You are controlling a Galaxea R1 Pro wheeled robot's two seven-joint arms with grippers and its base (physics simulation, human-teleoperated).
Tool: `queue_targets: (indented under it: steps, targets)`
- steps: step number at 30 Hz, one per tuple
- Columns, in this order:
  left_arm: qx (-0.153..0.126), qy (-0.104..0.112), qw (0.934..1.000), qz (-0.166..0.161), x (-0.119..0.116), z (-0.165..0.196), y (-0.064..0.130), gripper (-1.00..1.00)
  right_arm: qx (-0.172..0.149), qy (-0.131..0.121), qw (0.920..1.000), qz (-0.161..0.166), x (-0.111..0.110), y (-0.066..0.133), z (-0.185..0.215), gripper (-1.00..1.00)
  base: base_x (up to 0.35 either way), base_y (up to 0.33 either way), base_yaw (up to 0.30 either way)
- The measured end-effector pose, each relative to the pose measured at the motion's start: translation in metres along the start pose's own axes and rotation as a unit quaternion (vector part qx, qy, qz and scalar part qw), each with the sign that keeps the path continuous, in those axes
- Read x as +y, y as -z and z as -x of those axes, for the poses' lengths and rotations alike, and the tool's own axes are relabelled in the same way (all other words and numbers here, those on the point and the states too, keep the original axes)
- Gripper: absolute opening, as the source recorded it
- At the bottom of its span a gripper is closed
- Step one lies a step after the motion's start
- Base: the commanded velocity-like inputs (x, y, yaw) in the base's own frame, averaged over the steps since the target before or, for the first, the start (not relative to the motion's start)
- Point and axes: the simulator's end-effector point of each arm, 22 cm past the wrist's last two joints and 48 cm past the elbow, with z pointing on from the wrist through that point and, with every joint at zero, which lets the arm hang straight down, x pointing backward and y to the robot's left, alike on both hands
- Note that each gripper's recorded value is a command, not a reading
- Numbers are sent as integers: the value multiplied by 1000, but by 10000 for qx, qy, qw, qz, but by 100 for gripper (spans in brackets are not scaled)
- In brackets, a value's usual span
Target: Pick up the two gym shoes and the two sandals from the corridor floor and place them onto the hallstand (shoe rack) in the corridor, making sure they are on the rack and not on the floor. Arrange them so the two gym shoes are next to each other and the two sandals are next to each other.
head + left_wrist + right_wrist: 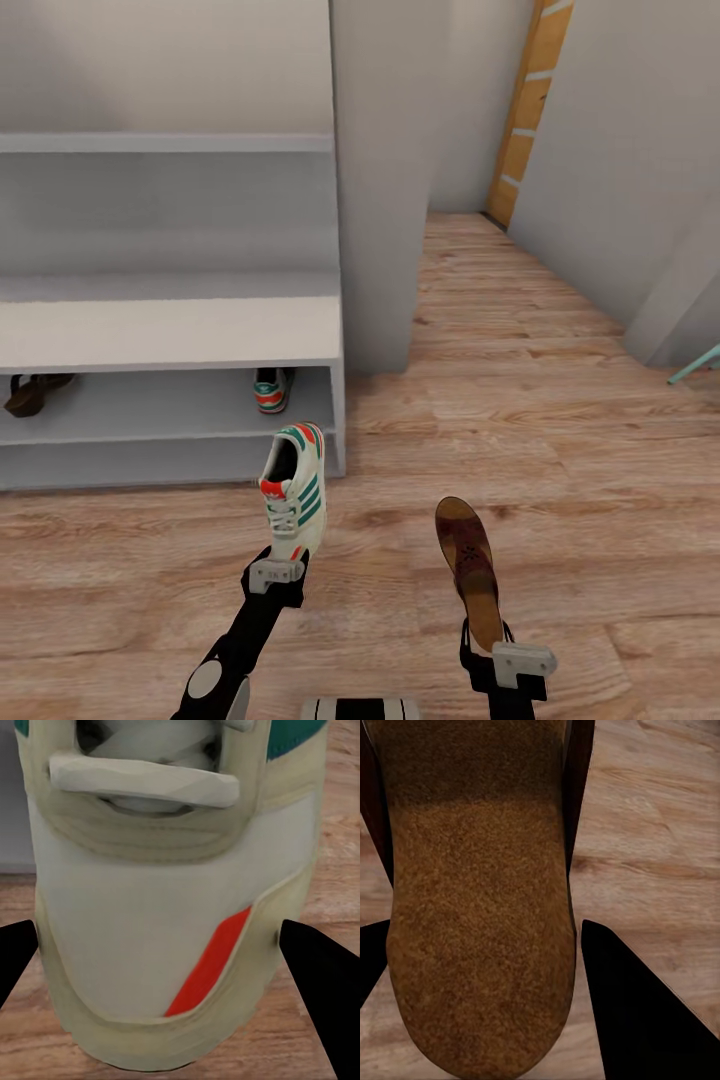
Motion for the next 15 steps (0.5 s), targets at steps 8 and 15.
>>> queue_targets:
  steps: [8,15]
  targets:
    - [10,2,10000,4,0,-1,0,-100,5,0,10000,2,0,0,0,-100,-47,260,-2]
    - [14,12,10000,14,1,-1,0,-100,5,1,10000,11,1,1,-1,-100,-83,272,0]
